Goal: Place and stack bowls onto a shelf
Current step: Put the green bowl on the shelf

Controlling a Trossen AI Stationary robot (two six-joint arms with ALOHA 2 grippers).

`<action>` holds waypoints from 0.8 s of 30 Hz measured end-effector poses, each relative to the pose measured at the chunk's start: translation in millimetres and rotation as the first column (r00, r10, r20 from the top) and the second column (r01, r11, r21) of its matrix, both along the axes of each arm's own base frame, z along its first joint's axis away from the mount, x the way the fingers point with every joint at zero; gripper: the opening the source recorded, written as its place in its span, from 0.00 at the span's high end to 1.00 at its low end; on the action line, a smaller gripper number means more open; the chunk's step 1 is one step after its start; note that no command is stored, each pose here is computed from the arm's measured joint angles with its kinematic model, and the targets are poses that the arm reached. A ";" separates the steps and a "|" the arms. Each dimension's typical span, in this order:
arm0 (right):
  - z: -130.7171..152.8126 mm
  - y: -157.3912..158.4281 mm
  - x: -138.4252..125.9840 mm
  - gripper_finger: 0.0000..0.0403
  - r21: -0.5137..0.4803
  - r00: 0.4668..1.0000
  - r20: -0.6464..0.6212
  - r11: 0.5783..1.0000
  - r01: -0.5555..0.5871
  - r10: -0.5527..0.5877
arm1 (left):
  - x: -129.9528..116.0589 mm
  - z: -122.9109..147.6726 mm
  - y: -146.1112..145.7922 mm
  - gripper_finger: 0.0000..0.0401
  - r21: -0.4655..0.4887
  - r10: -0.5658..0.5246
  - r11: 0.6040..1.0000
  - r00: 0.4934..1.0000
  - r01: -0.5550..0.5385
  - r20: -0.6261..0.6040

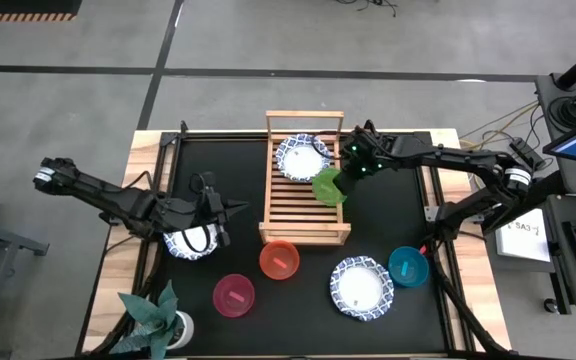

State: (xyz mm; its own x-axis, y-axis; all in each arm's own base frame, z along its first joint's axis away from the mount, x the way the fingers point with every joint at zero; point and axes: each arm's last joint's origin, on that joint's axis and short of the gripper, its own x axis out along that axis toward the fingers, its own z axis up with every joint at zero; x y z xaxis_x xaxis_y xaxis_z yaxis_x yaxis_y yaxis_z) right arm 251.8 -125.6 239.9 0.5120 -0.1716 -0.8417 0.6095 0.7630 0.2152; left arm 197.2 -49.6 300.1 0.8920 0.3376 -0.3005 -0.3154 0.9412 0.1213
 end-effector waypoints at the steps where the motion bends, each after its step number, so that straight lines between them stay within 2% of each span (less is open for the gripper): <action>1: -1.6 0.8 0.7 0.98 0.005 1.000 0.010 1.000 0.011 -0.011 | -0.1 0.0 0.0 1.00 -0.002 0.000 1.000 1.000 0.000 0.000; 12: -15.1 18.3 11.1 0.98 0.063 0.992 0.104 0.996 0.064 -0.070 | 4.7 -4.8 -1.7 1.00 -0.003 0.003 1.000 1.000 -0.003 -0.020; 18: -15.6 29.1 15.8 0.97 0.074 0.992 0.116 0.996 0.042 -0.050 | 7.0 -7.1 -2.5 1.00 -0.008 0.006 1.000 1.000 -0.006 -0.027; 24: -15.6 39.7 19.4 0.92 0.079 0.993 0.117 0.997 0.015 -0.025 | 7.5 -6.8 -2.6 1.00 -0.017 0.008 1.000 1.000 -0.009 -0.020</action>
State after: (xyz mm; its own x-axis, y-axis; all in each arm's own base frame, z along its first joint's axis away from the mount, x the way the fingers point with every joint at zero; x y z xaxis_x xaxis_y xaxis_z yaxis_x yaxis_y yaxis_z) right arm 271.2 -85.8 224.2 0.6051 -0.1193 -0.7871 0.5915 0.7291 0.3442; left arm 204.7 -52.2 293.3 0.8830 0.3398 -0.3238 -0.3211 0.9405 0.1111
